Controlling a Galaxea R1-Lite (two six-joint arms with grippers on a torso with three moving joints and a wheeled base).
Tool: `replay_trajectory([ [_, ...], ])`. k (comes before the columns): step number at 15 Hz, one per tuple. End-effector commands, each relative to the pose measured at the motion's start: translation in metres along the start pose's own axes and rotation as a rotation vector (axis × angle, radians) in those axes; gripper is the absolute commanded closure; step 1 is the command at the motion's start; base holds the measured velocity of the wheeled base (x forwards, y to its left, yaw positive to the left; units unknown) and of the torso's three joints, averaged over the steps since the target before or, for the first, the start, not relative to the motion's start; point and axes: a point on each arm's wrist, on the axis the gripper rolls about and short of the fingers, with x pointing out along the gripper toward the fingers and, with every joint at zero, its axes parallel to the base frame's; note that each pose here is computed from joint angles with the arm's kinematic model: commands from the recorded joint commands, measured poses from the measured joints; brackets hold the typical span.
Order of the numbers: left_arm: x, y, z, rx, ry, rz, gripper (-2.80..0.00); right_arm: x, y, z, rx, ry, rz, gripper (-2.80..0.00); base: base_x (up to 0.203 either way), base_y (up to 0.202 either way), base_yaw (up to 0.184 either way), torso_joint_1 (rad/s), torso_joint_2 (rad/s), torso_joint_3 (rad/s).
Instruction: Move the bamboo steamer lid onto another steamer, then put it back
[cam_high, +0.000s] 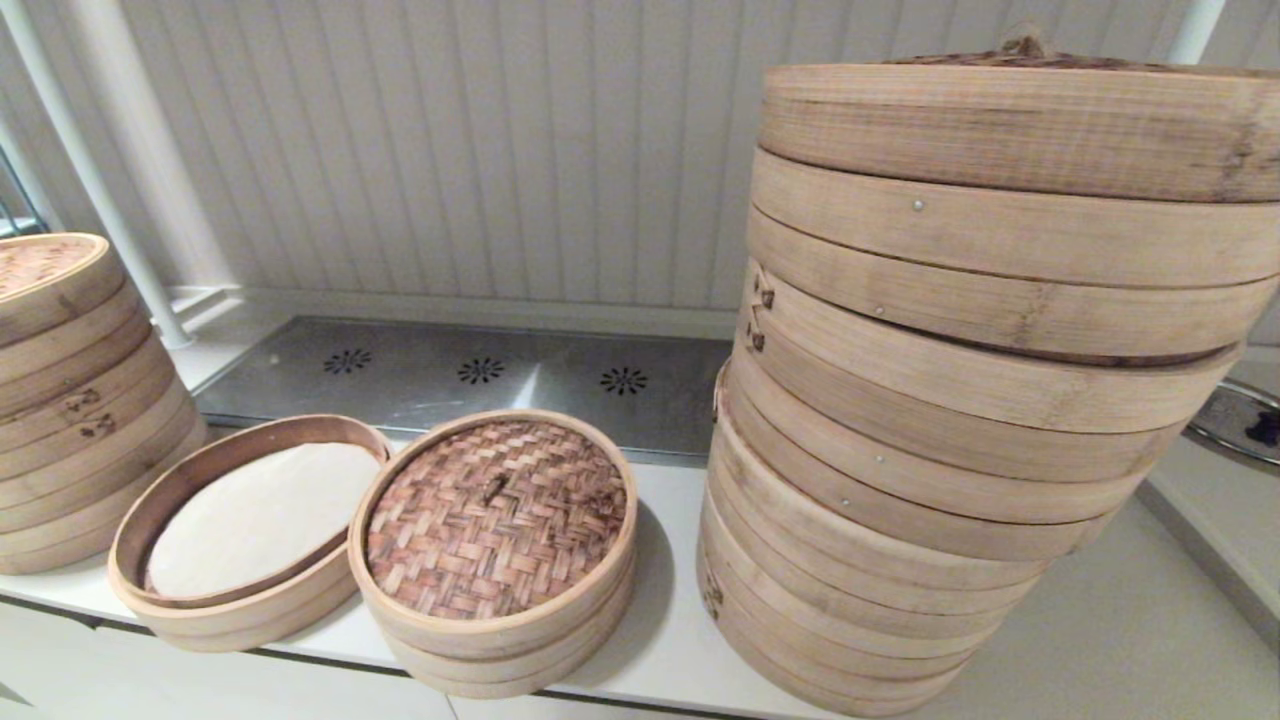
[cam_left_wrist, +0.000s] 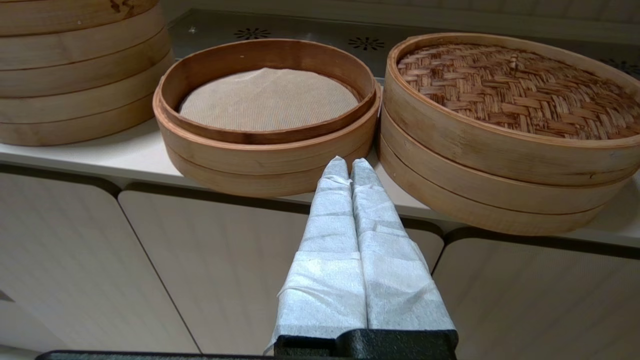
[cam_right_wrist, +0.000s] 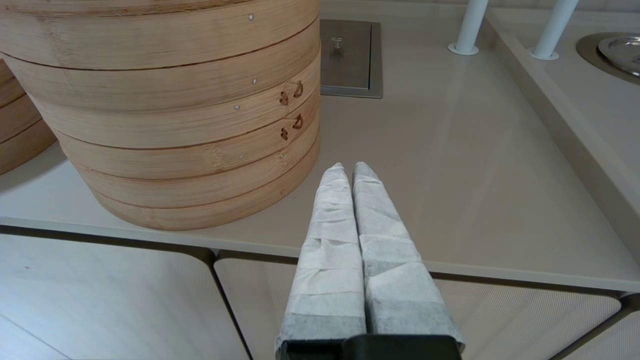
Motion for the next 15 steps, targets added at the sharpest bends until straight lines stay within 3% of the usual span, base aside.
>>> replay_trajectory([
  [1, 0.0003, 0.0, -0.0008, 0.0, 0.005, 0.002, 0.0, 0.0001, 0.0, -0.0004, 0.0, 0.001, 0.0, 0.0, 0.0, 0.0, 0.0, 0.0, 0.0, 0.0],
  [15, 0.0002, 0.0, -0.0009, 0.007, 0.003, 0.0, 0.0, 0.0001, 0.0, -0.0002, 0.001, 0.002, -0.001, 0.0, 0.0, 0.0, 0.0, 0.0, 0.0, 0.0],
])
